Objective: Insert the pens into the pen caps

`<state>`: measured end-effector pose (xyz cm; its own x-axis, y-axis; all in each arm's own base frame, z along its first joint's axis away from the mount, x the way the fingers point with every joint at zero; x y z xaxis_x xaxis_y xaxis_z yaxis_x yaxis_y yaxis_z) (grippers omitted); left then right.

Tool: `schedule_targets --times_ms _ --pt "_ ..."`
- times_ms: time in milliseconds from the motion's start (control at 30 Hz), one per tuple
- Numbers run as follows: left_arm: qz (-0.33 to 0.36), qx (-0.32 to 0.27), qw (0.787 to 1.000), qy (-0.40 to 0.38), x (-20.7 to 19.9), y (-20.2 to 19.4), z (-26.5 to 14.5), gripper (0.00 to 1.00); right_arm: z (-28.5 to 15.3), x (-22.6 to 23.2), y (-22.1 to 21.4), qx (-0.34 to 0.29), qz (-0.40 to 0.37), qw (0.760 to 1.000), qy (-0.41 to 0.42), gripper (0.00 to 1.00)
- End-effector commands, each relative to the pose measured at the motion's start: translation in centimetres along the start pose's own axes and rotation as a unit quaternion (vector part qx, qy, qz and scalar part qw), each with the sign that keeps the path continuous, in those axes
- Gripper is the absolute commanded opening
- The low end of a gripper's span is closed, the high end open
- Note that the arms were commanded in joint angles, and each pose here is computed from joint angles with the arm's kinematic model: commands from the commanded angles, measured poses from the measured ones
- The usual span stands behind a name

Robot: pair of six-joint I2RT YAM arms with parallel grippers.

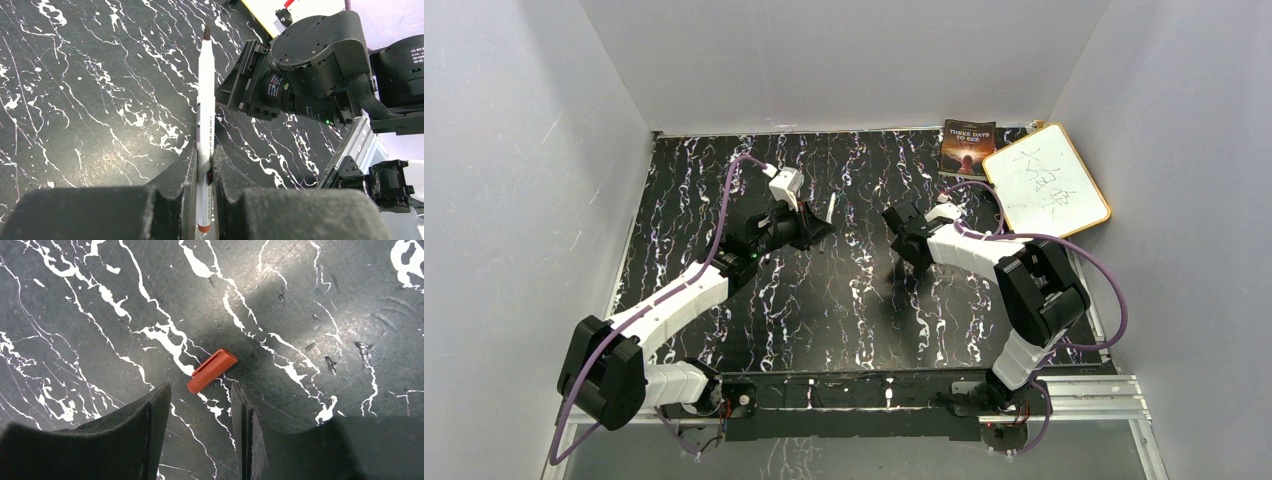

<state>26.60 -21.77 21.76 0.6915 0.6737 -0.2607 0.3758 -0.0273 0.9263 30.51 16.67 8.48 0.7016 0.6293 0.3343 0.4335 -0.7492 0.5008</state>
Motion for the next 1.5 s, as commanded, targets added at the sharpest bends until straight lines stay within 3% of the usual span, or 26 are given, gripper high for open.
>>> schedule_targets --times_ms 0,500,667,767,833,933,1000,1200,1467 --pt "0.008 -0.023 1.0 -0.007 -0.3 1.0 -0.7 0.0 -0.3 1.1 1.3 -0.038 0.022 0.999 -0.004 0.44" --pt "0.007 -0.022 1.0 -0.005 -0.3 0.9 -0.8 0.0 2.0 0.2 -0.1 -0.027 -0.019 0.998 -0.058 0.42" --pt "0.008 -0.023 1.0 -0.005 -0.3 1.0 -0.7 0.0 2.4 -0.2 -0.4 -0.022 -0.026 0.997 -0.071 0.28" --pt "0.009 -0.024 1.0 -0.005 -0.3 1.1 -0.8 0.0 2.1 -0.5 -0.3 -0.026 -0.022 0.997 -0.066 0.25" --pt "0.009 -0.023 1.0 -0.006 -0.3 1.1 -0.8 0.0 1.8 -0.5 0.0 -0.03 -0.02 0.997 -0.062 0.28" --pt "0.009 -0.023 1.0 -0.007 -0.3 1.0 -0.7 0.0 1.4 -0.6 0.3 -0.034 -0.018 0.998 -0.055 0.41" --pt "0.008 -0.024 1.0 -0.008 -0.3 1.0 -0.7 0.0 1.3 -0.7 0.5 -0.038 -0.016 0.998 -0.051 0.43" --pt "0.008 -0.023 1.0 -0.007 -0.3 1.0 -0.8 0.0 2.0 -0.9 0.4 -0.033 -0.024 0.997 -0.06 0.33" --pt "0.007 -0.022 1.0 -0.007 -0.3 0.9 -0.7 0.0 2.2 -1.3 0.1 -0.026 -0.036 0.997 -0.064 0.06"
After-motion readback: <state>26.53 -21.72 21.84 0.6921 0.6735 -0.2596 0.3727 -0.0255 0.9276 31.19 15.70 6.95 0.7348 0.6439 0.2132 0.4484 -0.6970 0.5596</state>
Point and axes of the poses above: each gripper's point midway between its finger pads, its own z axis out along the fingers, its own x axis along the line the jaws close on, y = z × x, the point moved 6 cm from there along -z, back along the fingers, and after that the axes turned 13 degrees about z, right-handed, at the moved point
